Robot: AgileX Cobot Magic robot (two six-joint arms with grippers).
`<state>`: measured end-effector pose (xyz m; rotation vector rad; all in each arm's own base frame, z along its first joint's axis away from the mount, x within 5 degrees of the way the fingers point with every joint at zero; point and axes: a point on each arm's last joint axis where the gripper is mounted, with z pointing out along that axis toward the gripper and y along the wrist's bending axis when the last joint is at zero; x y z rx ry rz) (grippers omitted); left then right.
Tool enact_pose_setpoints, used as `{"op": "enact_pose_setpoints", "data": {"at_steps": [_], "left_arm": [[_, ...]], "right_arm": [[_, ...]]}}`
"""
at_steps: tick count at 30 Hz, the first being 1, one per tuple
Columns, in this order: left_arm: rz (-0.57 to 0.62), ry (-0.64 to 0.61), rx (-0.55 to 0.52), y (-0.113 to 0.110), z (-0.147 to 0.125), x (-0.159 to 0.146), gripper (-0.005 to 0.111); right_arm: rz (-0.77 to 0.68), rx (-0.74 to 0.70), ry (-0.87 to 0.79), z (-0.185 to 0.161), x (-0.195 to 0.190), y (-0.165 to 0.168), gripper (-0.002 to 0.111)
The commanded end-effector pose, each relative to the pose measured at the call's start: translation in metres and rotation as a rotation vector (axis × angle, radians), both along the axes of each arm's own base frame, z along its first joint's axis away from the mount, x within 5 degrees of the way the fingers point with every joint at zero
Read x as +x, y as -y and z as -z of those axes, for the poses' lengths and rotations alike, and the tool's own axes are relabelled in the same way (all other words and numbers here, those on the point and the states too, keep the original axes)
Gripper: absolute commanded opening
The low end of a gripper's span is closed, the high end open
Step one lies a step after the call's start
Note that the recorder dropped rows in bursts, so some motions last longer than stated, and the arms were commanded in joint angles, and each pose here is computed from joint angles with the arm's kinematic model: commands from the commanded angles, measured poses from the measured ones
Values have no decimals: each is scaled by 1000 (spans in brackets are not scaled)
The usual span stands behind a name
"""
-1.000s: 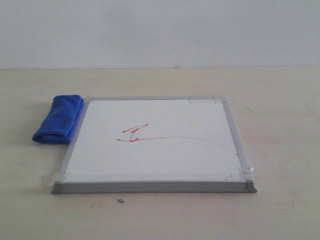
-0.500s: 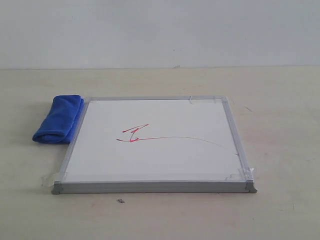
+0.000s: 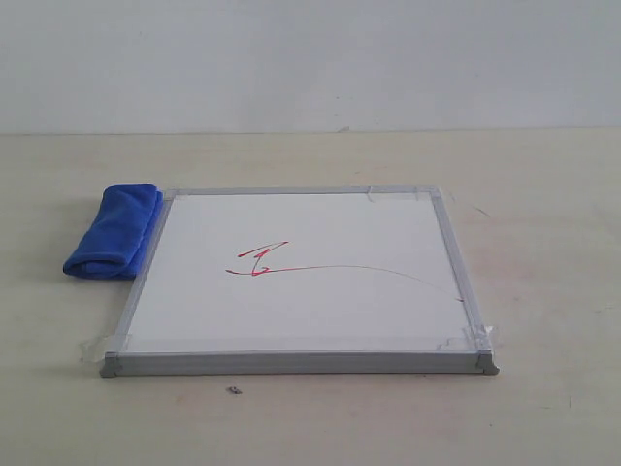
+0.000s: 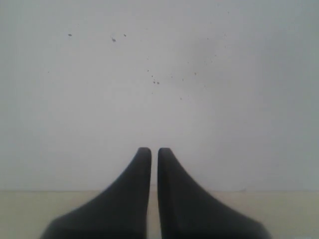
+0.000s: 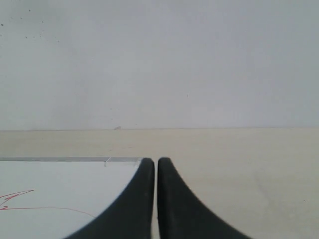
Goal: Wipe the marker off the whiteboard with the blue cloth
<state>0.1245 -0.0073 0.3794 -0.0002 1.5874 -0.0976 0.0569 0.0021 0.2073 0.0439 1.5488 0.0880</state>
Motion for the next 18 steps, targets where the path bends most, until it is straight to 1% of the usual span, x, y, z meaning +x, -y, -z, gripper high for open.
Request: {"op": "enact_pose_setpoints", "data": {"at_steps": [1, 4, 6, 9, 12, 13, 15, 18], "left_arm": [[-17, 104, 3, -1, -13, 21, 5], [-20, 139, -31, -1, -15, 27, 5], [-21, 118, -30, -1, -12, 33, 5], [-21, 47, -24, 0, -1, 49, 5], [-30, -60, -14, 0, 19, 75, 5], [-35, -154, -10, -1, 38, 96, 5], [-34, -249, -6, 0, 56, 115, 5], [-30, -360, -1, 1, 70, 141, 5]], "right_arm": [[4, -10, 11, -1, -1, 0, 0], [4, -10, 11, -1, -1, 0, 0], [4, -10, 11, -1, -1, 0, 0], [4, -10, 11, -1, -1, 0, 0], [4, -12, 11, -1, -1, 0, 0], [4, -12, 11, -1, -1, 0, 0], [4, -12, 11, -1, -1, 0, 0], [4, -10, 11, -1, -1, 0, 0]]}}
